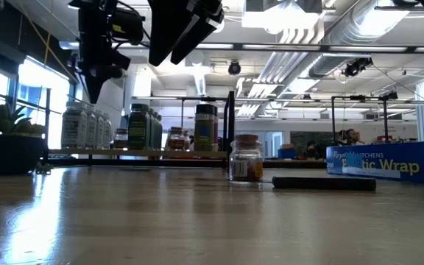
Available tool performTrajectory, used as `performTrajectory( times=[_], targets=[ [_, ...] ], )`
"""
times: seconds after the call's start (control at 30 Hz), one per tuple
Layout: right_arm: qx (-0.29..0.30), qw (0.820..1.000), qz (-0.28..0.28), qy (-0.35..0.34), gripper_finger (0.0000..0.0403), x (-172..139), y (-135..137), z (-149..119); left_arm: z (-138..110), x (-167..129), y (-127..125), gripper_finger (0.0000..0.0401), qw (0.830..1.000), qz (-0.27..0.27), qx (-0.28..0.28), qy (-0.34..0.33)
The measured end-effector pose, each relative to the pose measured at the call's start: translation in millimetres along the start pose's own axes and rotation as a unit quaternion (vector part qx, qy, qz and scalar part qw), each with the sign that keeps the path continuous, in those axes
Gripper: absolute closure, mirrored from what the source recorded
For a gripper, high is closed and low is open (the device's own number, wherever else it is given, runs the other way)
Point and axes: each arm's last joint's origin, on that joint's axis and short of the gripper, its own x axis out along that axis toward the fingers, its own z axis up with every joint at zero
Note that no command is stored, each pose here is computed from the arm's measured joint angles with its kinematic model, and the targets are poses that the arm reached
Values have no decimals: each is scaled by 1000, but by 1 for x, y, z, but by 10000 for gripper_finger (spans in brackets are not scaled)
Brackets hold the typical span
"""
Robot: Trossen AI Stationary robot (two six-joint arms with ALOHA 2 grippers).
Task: Shelf spices
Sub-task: Adjust the white lid seasoning bottles on the shelf
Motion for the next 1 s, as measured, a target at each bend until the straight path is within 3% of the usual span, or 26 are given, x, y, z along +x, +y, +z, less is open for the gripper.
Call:
performTrajectory(
  times=[0.43,0.6,1.0],
  targets=[
    [0,1000,0,0,77,0,0,0,4,9,18,401,999,1,-45,8],
    [0,1000,0,0,77,0,0,0,9,13,17,401,998,-35,-55,5],
    [0,1000,0,0,77,0,0,0,10,17,19,401,997,-19,-67,13]
  ],
)
